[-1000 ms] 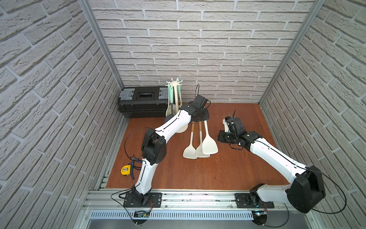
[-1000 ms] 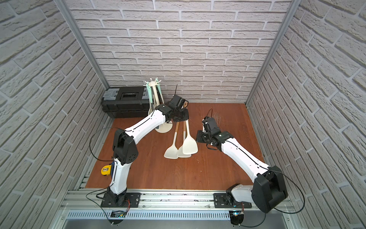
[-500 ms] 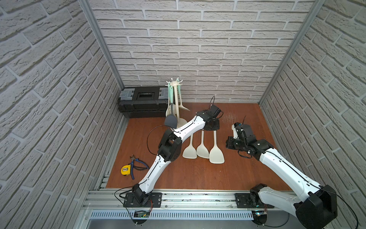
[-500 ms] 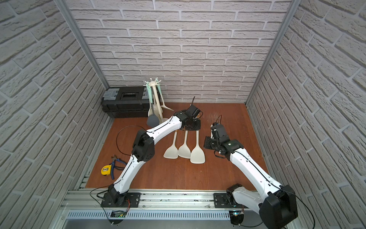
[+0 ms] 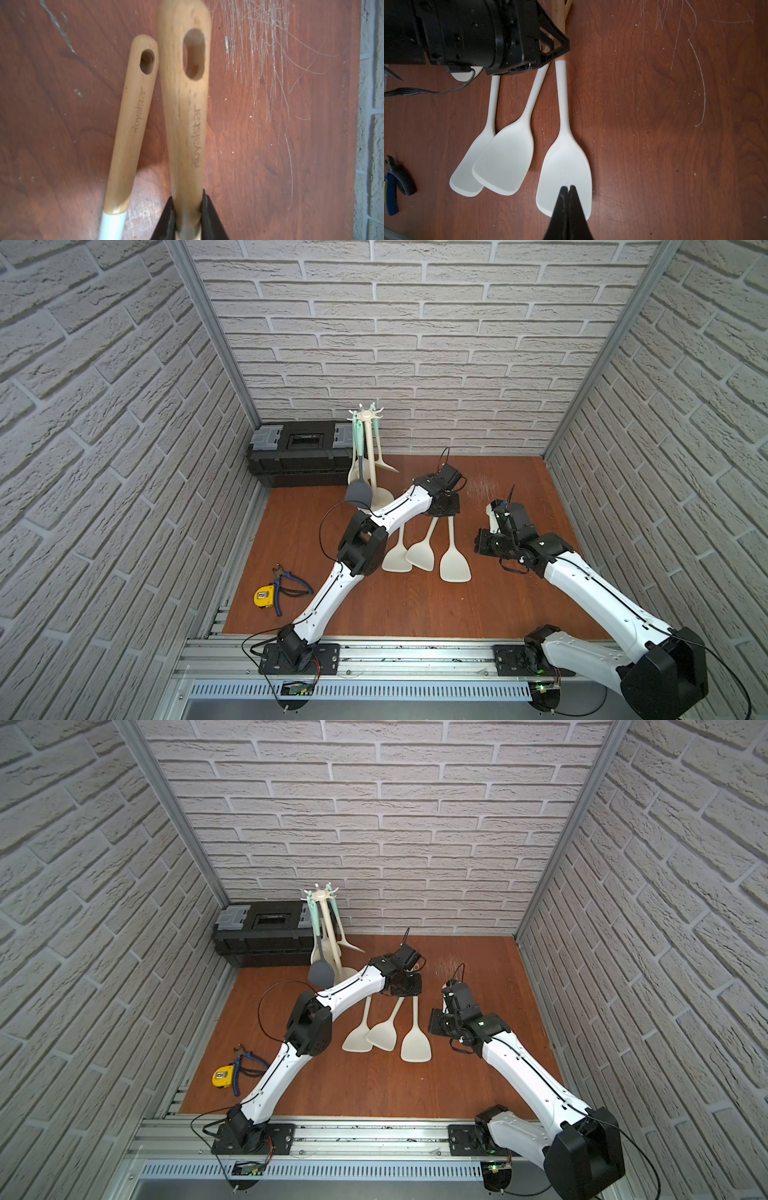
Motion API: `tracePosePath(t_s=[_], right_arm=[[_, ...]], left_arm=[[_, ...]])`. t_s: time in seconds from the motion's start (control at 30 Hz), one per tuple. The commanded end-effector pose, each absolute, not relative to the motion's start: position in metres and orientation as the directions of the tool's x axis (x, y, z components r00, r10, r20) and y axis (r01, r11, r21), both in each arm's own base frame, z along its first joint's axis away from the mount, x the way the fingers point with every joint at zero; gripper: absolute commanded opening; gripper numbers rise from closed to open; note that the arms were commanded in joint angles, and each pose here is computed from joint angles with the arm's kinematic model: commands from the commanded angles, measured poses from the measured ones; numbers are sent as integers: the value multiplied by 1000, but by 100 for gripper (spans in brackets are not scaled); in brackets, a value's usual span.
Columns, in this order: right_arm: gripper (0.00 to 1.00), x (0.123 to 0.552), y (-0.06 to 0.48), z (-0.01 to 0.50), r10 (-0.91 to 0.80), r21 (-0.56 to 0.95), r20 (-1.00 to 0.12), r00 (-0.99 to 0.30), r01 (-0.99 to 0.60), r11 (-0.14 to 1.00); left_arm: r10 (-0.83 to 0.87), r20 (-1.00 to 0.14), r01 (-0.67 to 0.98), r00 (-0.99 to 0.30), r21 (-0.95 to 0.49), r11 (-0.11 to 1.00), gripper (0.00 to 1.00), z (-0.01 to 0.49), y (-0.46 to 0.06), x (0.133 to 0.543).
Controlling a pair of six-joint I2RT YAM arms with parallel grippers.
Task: Take the spatula off the kitchen utensil rack
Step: Place the spatula at the center of the board.
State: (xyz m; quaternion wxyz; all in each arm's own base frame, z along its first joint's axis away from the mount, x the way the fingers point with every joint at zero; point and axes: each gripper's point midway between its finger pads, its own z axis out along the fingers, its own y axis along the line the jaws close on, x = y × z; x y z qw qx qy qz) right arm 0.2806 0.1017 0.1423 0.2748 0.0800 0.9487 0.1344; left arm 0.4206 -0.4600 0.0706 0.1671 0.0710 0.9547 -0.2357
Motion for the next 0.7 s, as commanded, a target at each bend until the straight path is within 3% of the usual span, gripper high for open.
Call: tracePosePath(t_s=[0.0,0.23,0.67], right_arm=[[3,283,100,137,217,290,-501,-838,74,954],[3,284,101,130,214,288,-486,-847,76,955],[3,282,101,121,227,295,-465,-856,92,951]], left_arm=[[68,-407,258,-911,-431,865,0,87,-465,433],[112,-401,263,-909,-344,901,0,56,-452,437],[102,-376,242,-921,-347,906,0,14,-451,449]])
